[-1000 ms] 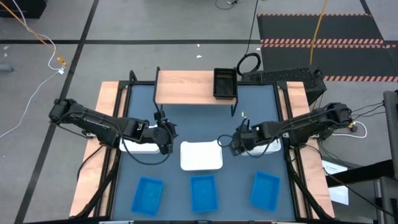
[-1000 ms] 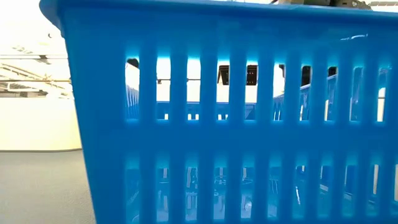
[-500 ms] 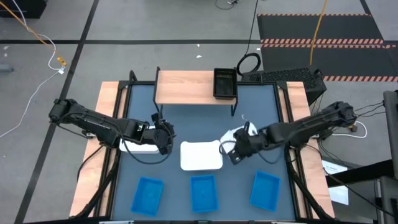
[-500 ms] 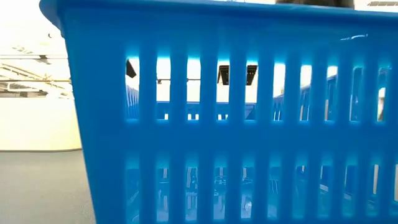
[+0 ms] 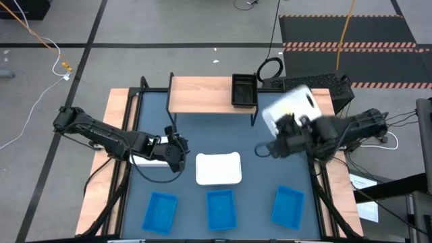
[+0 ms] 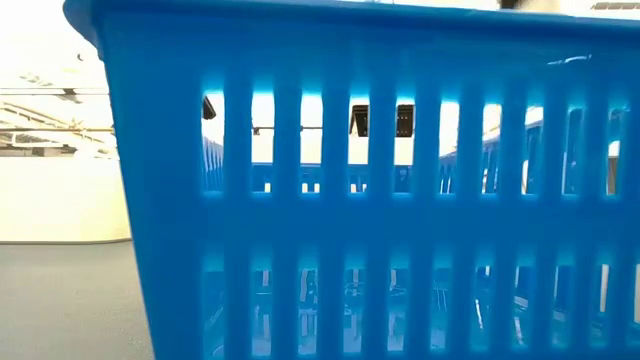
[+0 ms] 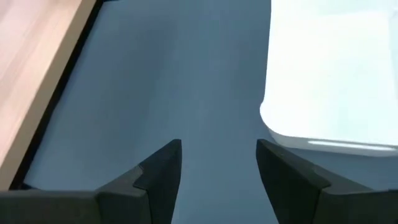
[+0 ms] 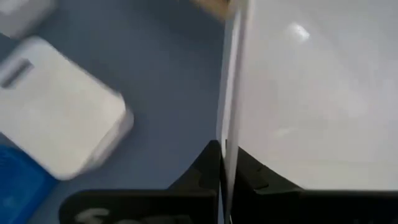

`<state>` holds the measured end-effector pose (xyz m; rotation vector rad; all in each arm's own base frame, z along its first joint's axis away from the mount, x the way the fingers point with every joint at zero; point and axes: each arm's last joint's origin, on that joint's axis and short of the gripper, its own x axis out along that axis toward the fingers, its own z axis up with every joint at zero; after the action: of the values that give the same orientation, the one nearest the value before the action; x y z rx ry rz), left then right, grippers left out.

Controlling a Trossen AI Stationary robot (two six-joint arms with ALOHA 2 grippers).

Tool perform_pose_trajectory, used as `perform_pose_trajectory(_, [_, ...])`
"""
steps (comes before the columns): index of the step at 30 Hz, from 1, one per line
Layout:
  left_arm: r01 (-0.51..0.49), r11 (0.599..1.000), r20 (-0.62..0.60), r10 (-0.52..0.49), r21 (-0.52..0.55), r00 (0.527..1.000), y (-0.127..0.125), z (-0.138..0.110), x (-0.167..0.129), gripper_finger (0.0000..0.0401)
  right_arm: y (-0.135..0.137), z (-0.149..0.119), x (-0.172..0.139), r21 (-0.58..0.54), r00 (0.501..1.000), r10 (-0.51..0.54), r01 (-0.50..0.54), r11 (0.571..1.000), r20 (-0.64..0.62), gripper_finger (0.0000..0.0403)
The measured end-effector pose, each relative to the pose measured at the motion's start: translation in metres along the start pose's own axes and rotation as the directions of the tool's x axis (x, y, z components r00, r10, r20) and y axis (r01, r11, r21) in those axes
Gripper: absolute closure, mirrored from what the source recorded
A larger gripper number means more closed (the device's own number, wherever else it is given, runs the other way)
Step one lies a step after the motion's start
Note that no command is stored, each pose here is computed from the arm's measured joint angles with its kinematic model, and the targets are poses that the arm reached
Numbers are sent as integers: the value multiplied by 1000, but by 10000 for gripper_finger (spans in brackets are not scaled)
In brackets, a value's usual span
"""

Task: Stack baskets on shelf by color
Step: Put the white bin on the shelf

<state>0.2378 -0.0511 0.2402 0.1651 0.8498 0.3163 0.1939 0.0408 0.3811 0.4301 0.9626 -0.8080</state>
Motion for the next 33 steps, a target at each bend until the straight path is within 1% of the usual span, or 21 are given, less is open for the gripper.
perform_pose_trajectory(2, [-3,1000,-14,3,19,1000,0,-1,-1,192,-1,14,-5,-106,998,24,-18,994,63,402])
perform_pose_trajectory(4, [-5,1000,-19,5,22,1000,1,0,-2,192,0,30,-7,-229,990,57,-27,973,127,402])
perform_pose_trajectory(6, [-8,1000,-17,8,19,1000,3,2,-6,192,5,47,-9,-356,971,97,-13,934,219,402])
perform_pose_trajectory(8, [-13,1000,3,13,7,1000,6,5,-10,192,11,66,-7,-473,947,131,25,881,294,402])
perform_pose_trajectory(10, [-8,1000,26,8,-3,1000,9,7,-16,192,19,87,-4,-547,916,163,71,834,366,402])
perform_pose_trajectory(12, [-2,1000,57,3,-22,998,13,9,-24,192,24,111,1,-586,885,163,142,798,436,402])
perform_pose_trajectory(14, [5,999,82,-1,-47,997,17,9,-31,192,28,133,8,-614,864,164,192,765,476,402])
perform_pose_trajectory(16, [14,997,108,-5,-82,994,22,9,-39,192,32,153,22,-665,865,209,175,726,456,402])
perform_pose_trajectory(19, [21,991,119,-5,-131,993,27,7,-47,192,42,175,56,-739,886,301,68,670,354,402])
perform_pose_trajectory(22, [18,986,98,-2,-165,995,30,3,-51,192,51,184,95,-764,922,279,26,645,268,402])
perform_pose_trajectory(25, [6,983,58,5,-181,998,31,-2,-51,192,56,182,120,-790,956,228,8,614,187,403])
perform_pose_trajectory(28, [-3,983,33,9,-186,999,31,-4,-51,192,57,180,137,-801,975,188,-16,599,121,403])
perform_pose_trajectory(32, [-3,981,33,9,-192,999,31,-4,-51,192,53,179,145,-793,984,161,-37,608,78,403])
perform_pose_trajectory(33, [-2,981,33,9,-196,999,31,-4,-51,192,53,179,145,-787,983,173,-56,614,65,403])
